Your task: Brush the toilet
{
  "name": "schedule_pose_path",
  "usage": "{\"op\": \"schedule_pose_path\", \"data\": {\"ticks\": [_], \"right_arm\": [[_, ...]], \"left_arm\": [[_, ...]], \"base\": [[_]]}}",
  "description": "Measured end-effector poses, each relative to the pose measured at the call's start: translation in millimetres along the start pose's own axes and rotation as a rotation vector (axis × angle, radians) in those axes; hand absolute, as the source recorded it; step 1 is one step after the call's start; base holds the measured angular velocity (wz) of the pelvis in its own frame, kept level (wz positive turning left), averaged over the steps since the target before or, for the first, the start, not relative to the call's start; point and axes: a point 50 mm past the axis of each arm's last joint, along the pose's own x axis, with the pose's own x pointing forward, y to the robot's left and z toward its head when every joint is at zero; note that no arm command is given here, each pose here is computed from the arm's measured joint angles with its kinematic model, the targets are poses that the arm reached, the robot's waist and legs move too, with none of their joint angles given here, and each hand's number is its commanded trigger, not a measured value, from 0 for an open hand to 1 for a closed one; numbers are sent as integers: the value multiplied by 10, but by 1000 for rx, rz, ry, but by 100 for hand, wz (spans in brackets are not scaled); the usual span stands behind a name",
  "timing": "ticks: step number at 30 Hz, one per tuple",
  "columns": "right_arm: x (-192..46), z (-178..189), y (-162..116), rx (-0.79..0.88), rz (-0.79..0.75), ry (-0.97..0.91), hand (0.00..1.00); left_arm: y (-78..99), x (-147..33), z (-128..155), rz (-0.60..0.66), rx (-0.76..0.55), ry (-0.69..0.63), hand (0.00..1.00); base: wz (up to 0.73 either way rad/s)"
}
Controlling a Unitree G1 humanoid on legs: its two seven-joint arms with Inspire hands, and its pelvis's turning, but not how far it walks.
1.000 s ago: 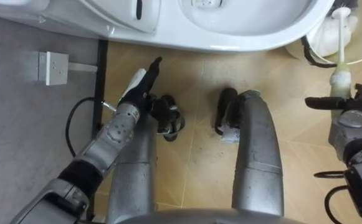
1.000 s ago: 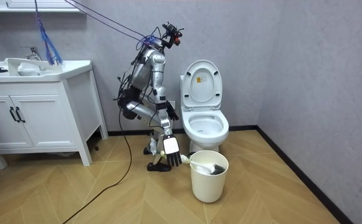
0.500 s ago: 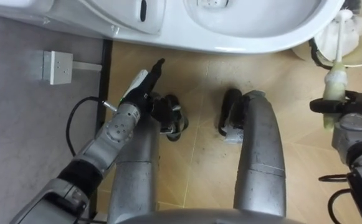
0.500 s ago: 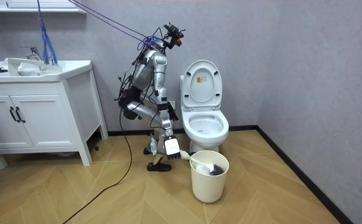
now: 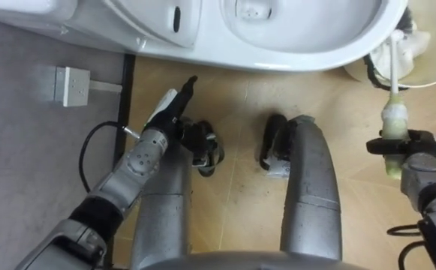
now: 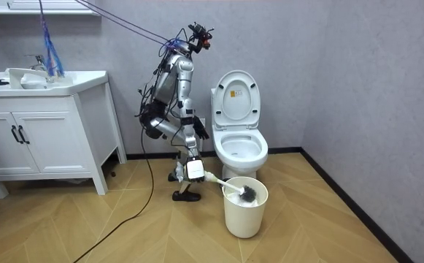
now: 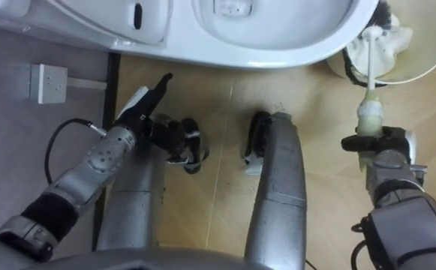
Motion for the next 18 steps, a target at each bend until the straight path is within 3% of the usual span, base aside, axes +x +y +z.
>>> {"op": "schedule_pose_path", "data": {"ticks": [5,18], "right_arm": [[-20,-134,57,39,25,51,100],[-67,-347,160,379,45,181,100]], "left_arm": [[-66,-54,-100,-14,-9,31,0],[-118,-198,-487,-5,-17,176,0]], "base": [[-9],[-3]]}}
